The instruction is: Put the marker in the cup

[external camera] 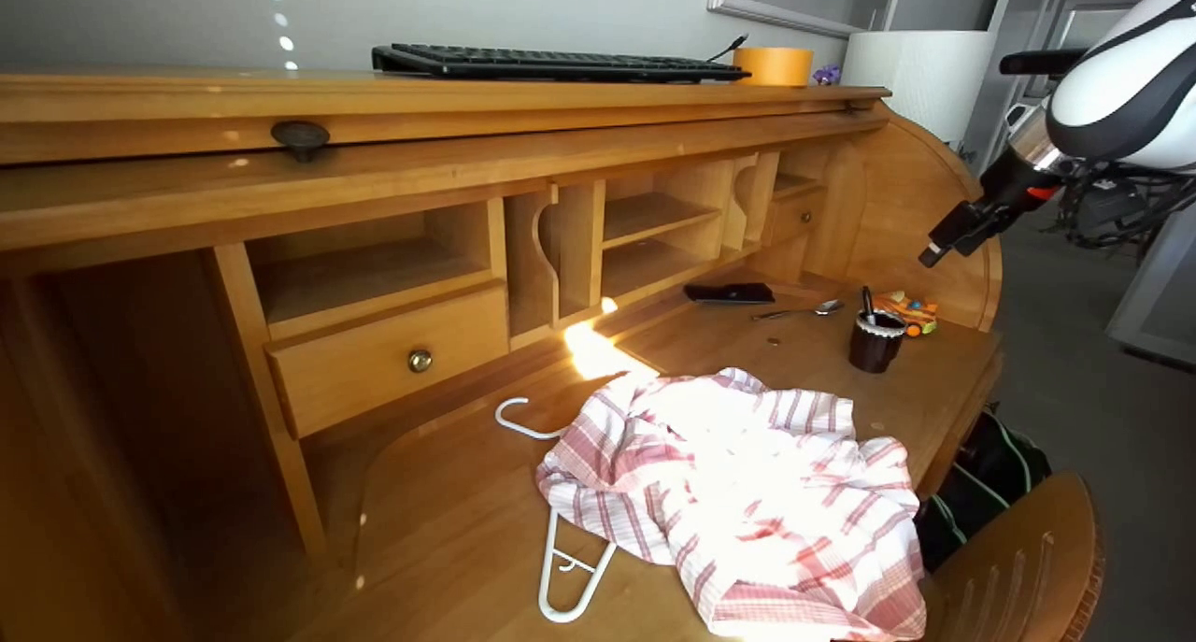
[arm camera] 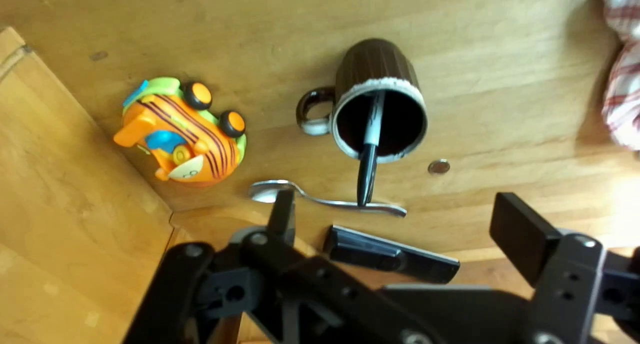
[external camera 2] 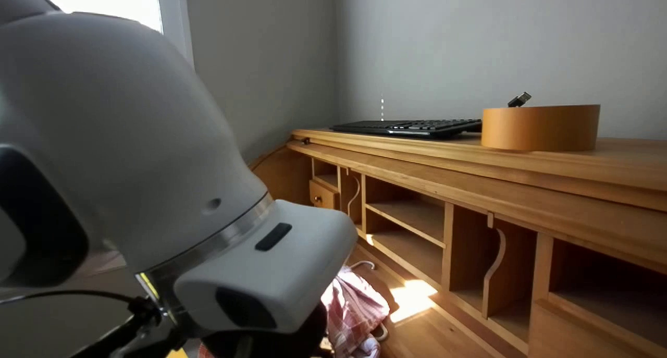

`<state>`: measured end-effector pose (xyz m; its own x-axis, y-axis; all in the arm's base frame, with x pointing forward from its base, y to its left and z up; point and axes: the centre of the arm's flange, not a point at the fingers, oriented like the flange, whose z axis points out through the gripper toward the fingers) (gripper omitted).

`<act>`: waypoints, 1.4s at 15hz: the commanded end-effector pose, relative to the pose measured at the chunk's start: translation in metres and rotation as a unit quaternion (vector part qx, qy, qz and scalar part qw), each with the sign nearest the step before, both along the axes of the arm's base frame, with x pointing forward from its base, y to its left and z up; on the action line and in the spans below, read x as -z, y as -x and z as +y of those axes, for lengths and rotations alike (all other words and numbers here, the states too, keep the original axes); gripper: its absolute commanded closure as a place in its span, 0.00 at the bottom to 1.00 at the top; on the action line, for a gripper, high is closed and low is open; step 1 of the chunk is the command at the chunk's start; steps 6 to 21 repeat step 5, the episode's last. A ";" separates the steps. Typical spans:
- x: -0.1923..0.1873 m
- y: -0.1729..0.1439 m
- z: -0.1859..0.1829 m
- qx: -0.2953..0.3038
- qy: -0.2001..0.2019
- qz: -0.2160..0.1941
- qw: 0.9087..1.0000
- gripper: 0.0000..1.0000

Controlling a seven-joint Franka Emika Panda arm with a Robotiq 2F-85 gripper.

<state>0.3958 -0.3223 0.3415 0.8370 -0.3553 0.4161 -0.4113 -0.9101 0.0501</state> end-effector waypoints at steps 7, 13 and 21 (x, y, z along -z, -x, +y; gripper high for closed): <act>-0.013 -0.001 0.007 -0.019 -0.016 0.050 0.998 0.00; -0.013 -0.001 0.007 -0.019 -0.016 0.050 0.998 0.00; -0.013 -0.001 0.007 -0.019 -0.016 0.050 0.998 0.00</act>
